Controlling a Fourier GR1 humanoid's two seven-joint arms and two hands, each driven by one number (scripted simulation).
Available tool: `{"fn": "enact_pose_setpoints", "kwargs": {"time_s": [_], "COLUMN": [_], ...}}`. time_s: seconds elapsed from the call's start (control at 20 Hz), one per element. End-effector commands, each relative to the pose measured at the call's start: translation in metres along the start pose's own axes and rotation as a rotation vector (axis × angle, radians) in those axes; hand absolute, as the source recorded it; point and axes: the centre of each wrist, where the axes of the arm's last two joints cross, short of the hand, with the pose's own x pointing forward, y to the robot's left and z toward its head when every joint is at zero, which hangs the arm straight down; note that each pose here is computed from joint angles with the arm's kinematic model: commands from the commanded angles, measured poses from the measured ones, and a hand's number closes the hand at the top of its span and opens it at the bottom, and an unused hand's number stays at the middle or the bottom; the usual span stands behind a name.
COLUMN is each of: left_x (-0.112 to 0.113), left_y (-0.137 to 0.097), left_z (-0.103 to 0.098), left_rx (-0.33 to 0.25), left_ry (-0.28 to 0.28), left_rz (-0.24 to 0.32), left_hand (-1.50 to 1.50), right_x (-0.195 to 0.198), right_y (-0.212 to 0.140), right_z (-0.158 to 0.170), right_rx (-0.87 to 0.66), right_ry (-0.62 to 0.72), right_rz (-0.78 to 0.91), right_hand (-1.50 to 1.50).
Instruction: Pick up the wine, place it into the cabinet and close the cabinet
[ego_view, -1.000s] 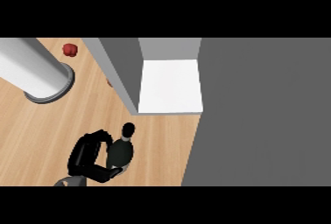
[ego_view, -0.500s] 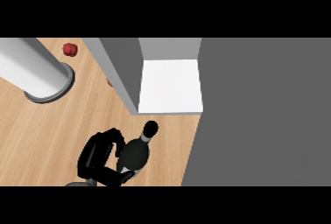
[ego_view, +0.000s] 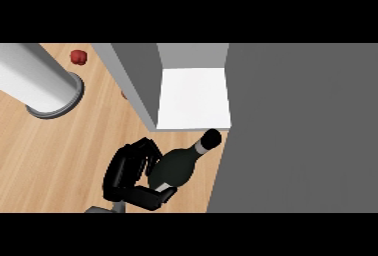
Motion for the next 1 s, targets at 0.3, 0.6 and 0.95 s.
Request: {"fn": "enact_pose_setpoints", "kwargs": {"time_s": [0.3, 0.6, 0.95], "left_x": [0.004, 0.010, 0.009], "left_y": [-0.007, -0.018, -0.018], "left_z": [-0.035, -0.066, -0.096], "left_rx": [0.080, 0.070, 0.061], "left_ry": [-0.027, -0.013, 0.033], "left_rz": [-0.121, -0.158, -0.187], "left_hand": [1.50, 1.50, 1.50], "right_x": [0.048, 0.041, 0.043], "right_y": [-0.015, -0.011, -0.011], "right_z": [0.023, 0.031, 0.035], "right_rx": [0.024, 0.009, 0.006], "right_ry": [-0.082, -0.050, -0.043], "right_rz": [-0.074, -0.086, -0.099], "right_hand": [-1.50, -1.50, -1.50]}}
